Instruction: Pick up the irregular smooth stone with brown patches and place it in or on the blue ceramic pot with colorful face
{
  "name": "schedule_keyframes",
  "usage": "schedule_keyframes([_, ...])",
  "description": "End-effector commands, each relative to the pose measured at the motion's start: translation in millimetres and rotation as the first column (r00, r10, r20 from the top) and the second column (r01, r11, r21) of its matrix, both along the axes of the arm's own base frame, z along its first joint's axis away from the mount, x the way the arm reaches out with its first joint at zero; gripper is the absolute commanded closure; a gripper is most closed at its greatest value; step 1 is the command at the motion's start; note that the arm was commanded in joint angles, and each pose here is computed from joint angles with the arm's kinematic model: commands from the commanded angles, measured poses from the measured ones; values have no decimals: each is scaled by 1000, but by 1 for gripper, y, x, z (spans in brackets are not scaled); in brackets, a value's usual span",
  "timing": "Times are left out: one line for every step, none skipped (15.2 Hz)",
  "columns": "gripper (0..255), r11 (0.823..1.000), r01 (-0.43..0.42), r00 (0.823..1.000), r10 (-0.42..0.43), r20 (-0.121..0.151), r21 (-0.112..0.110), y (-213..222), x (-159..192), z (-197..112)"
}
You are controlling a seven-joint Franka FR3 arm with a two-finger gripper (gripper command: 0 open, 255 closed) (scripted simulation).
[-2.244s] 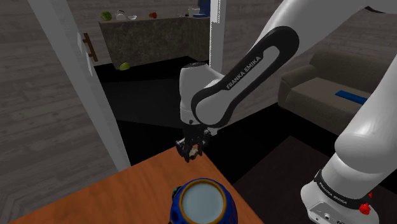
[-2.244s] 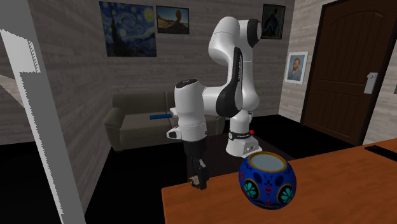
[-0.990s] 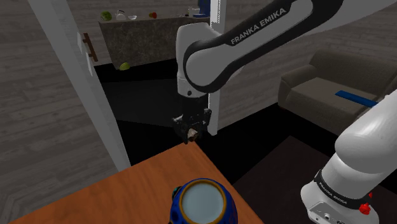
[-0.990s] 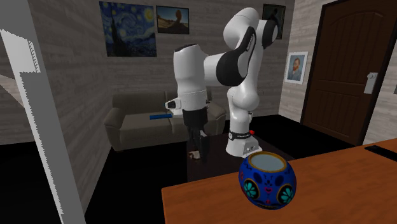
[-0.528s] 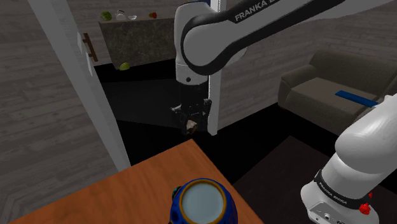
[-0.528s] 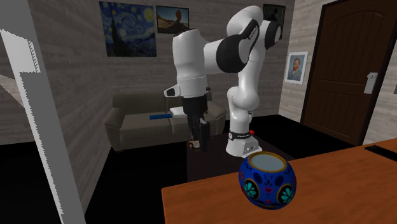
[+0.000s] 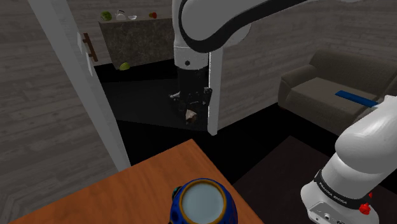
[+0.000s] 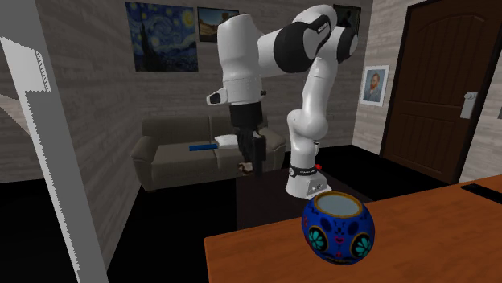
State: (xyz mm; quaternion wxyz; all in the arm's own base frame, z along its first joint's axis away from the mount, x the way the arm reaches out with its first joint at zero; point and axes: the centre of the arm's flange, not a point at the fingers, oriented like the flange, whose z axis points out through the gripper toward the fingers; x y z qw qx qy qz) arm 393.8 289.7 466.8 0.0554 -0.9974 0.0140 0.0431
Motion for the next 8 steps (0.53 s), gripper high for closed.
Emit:
schedule_keyframes([255, 1000, 0, 1000, 0, -1, 0, 6, -12, 4])
schedule_keyframes([255, 1000, 0, 1000, 0, -1, 0, 12, -24, 4])
schedule_keyframes([255, 1000, 0, 1000, 0, -1, 0, 18, -36, 5])
schedule_keyframes([255, 1000, 0, 1000, 0, -1, 0, 24, -47, 5])
schedule_keyframes([255, 1000, 0, 1000, 0, -1, 0, 31, -59, 5])
schedule_keyframes([255, 1000, 0, 1000, 0, -1, 0, 37, -71, 5])
schedule_keyframes([255, 1000, 0, 1000, 0, -1, 0, 43, -82, 6])
schedule_keyframes([255, 1000, 0, 1000, 0, -1, 0, 49, -94, 6])
